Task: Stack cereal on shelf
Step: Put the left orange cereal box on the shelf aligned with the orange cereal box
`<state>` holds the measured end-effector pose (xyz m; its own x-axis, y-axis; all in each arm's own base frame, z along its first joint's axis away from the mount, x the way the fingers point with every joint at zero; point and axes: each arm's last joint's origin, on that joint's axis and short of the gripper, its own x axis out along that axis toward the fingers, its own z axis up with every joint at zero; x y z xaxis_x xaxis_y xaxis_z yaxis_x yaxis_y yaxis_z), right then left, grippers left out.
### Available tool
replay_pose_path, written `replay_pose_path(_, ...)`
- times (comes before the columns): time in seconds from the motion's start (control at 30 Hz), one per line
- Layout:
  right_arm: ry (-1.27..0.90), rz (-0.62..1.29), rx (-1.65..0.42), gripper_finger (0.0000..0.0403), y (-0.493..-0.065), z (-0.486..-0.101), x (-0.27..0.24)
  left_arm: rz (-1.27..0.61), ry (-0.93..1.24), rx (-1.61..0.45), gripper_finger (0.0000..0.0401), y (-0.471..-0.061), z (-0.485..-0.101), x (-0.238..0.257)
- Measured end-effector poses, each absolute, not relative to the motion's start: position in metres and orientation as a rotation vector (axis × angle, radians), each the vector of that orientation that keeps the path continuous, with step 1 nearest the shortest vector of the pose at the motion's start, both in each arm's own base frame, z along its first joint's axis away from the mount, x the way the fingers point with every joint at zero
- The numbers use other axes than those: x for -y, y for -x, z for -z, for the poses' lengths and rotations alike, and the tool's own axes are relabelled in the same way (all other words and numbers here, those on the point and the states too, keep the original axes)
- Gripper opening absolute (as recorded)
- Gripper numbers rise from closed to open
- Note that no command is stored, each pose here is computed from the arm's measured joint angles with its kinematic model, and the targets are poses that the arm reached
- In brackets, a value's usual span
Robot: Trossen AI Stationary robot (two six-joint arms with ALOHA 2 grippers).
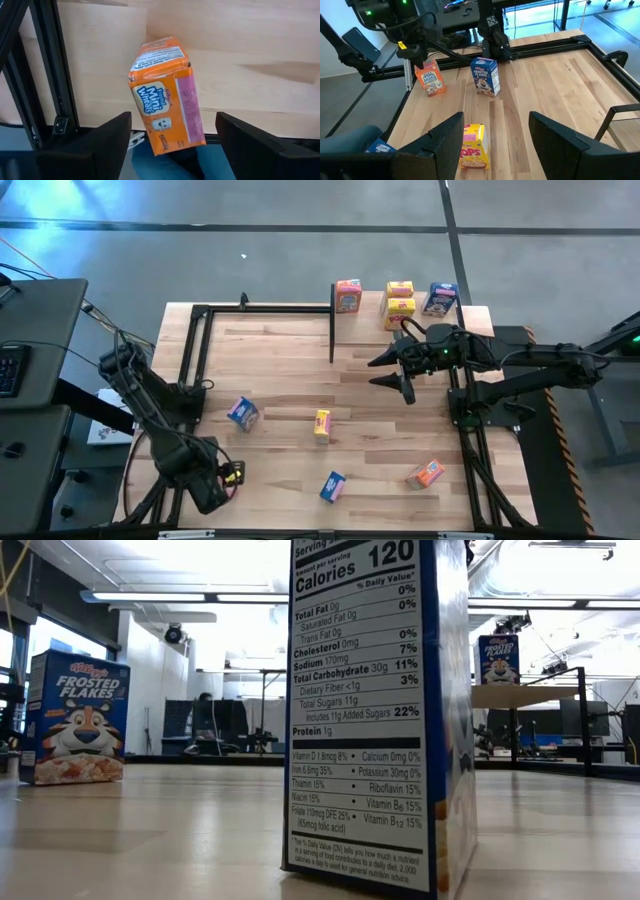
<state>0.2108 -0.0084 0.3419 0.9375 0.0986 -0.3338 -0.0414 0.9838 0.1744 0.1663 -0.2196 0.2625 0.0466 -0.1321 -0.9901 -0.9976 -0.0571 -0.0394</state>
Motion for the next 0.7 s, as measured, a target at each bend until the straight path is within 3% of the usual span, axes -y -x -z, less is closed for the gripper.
replay_pose_path(0.2,-0.166,-0.072,-0.349,0.0217,-0.211,-0.342,0.008,-1.184,1.344,-1.280,0.0306,-0.168,-0.256,0.223)
replay_pose_path(0.5,-0.166,-0.072,-0.349,0.0217,-0.211,-0.342,0.008,-1.193,1.268,-1.292,0.0307,-0.172,-0.243,0.228)
replay_pose_path(0.7,-0.166,-0.072,-0.349,0.0217,-0.211,-0.342,0.008,-1.188,1.240,-1.300,0.0281,-0.173,-0.238,0.230)
